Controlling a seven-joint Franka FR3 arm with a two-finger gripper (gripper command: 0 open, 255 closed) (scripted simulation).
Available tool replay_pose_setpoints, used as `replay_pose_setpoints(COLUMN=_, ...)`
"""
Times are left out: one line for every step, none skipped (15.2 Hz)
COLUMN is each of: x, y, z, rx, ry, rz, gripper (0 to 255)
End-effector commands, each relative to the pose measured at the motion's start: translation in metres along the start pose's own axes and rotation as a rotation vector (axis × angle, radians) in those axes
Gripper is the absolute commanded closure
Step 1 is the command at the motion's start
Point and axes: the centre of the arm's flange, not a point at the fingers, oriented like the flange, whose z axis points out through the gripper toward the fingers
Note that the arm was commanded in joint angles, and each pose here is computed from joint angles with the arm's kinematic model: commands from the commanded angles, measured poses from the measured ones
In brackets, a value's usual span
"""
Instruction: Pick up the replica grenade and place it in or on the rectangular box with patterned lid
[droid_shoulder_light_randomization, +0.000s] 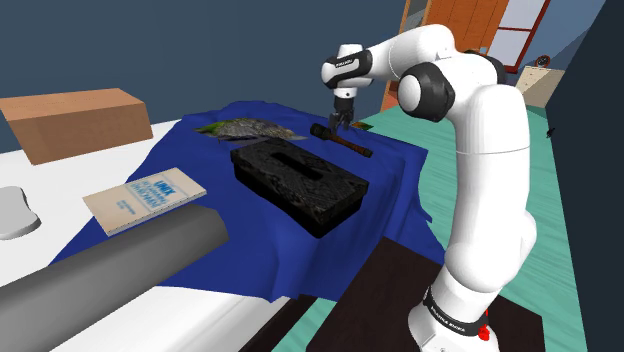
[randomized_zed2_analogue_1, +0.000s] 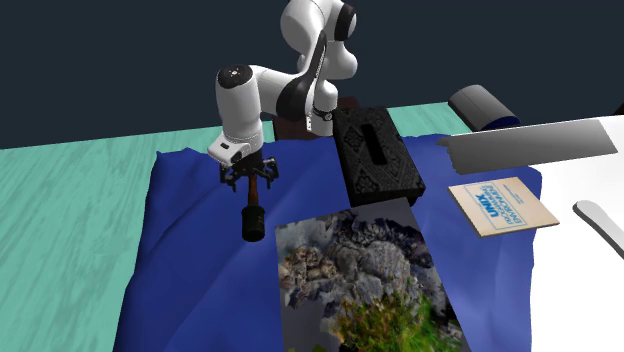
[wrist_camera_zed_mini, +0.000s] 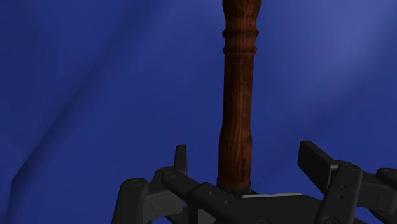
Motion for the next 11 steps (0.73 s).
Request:
replay_pose_setpoints(x=0.001, y=0.001, z=0.01, rx=0.0, ry=0.0, rz=0.0, gripper=0)
replay_pose_setpoints(x=0.001, y=0.001, z=0.015, rx=0.0, ry=0.0, rz=0.0, gripper=0)
replay_pose_setpoints(x=0.001, y=0.001, z=0.02, rx=0.0, ry=0.0, rz=0.0, gripper=0)
replay_pose_setpoints(x=0.001, y=0.001, z=0.029, rx=0.0, ry=0.0, rz=0.0, gripper=0)
replay_pose_setpoints(x=0.001, y=0.001, z=0.029, rx=0.0, ry=0.0, rz=0.0, gripper=0)
replay_pose_setpoints(x=0.001, y=0.001, z=0.029, rx=0.0, ry=0.0, rz=0.0, gripper=0)
replay_pose_setpoints(x=0.001, y=0.001, z=0.029, rx=0.0, ry=0.0, rz=0.0, gripper=0)
replay_pose_setpoints(x=0.001, y=0.001, z=0.029, rx=0.0, ry=0.0, rz=0.0, gripper=0)
replay_pose_setpoints(x=0.001, y=0.001, z=0.029, rx=0.0, ry=0.0, rz=0.0, gripper=0)
replay_pose_setpoints(x=0.001, y=0.001, z=0.029, rx=0.0, ry=0.0, rz=0.0, gripper=0)
replay_pose_setpoints(x=0.001, y=0.001, z=0.029, rx=0.0, ry=0.0, rz=0.0, gripper=0)
